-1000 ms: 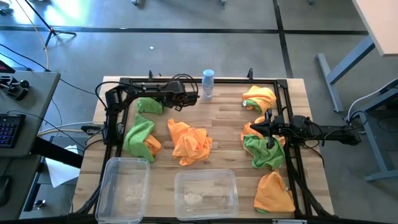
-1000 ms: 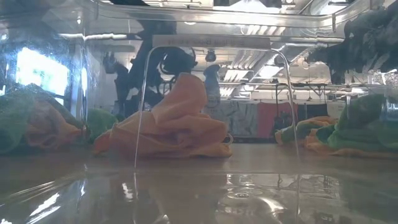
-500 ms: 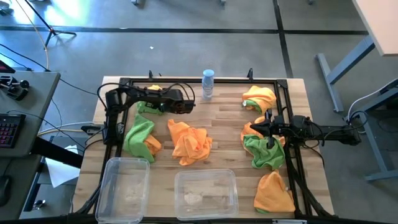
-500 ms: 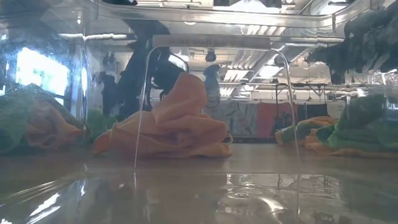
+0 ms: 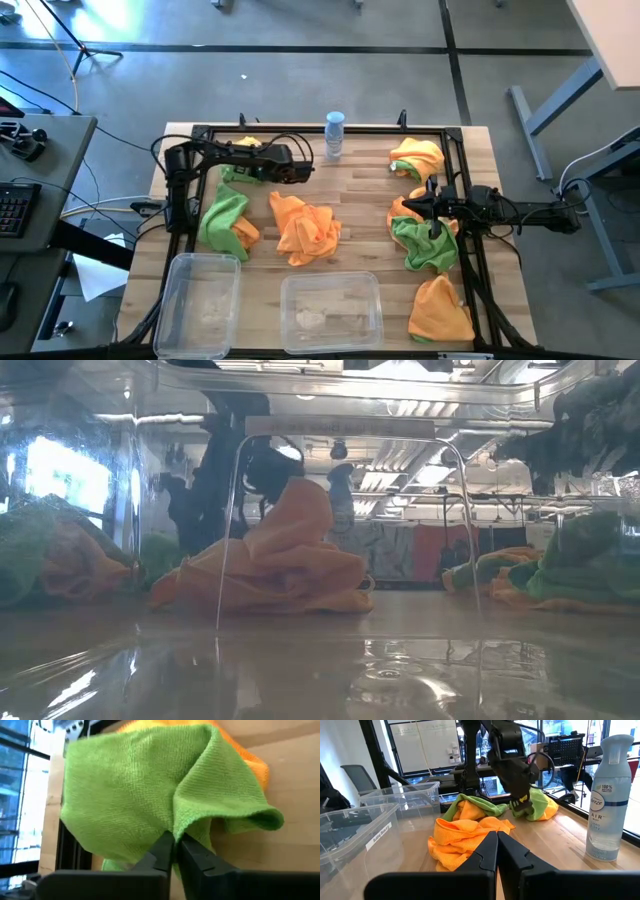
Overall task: Sort microfiber towel by color & place in baskets
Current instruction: Put the green microfiber towel into the left transparent bin
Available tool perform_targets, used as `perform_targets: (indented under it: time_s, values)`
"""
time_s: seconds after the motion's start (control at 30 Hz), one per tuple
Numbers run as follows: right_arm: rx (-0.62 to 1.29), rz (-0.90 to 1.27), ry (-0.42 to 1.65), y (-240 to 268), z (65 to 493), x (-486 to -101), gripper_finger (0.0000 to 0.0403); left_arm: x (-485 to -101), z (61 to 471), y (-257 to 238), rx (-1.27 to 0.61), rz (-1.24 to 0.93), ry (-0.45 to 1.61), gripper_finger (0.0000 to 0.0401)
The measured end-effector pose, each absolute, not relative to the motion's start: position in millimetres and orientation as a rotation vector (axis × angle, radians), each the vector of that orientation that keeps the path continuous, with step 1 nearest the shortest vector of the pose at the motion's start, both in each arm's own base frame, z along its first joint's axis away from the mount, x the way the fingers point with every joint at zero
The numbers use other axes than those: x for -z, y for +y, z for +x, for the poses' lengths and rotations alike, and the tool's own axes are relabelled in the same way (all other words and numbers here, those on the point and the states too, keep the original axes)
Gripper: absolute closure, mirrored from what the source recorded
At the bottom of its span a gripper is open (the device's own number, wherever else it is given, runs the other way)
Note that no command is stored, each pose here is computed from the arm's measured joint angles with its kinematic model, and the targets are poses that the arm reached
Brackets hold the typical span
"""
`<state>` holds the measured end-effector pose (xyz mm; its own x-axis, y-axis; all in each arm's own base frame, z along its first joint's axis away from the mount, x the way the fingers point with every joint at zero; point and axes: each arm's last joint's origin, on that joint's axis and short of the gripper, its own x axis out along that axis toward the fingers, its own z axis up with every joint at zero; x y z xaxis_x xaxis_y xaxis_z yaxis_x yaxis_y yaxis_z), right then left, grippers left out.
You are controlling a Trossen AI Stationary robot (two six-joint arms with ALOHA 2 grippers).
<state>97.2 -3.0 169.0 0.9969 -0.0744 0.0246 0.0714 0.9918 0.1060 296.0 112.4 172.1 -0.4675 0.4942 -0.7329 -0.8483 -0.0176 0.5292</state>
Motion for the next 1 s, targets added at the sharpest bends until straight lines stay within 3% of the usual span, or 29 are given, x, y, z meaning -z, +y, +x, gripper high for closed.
perform_targets:
  time_s: [0.27, 0.7, 1.0]
  values:
    - [0.074, 0.105, -0.029, -3.0, 97.2, -169.0, 0.0402, -223.1, 277.7, 106.9, -1.642, -0.488, 1.104, 0.0399]
    - [0.074, 0.105, -0.028, -3.0, 97.2, -169.0, 0.0402, -323.7, 202.1, 84.7, -1.604, -0.591, 0.752, 0.0401]
    - [0.073, 0.105, -0.029, -3.0, 97.2, -169.0, 0.0402, -378.3, 177.5, 78.1, -1.540, -0.507, 0.679, 0.0401]
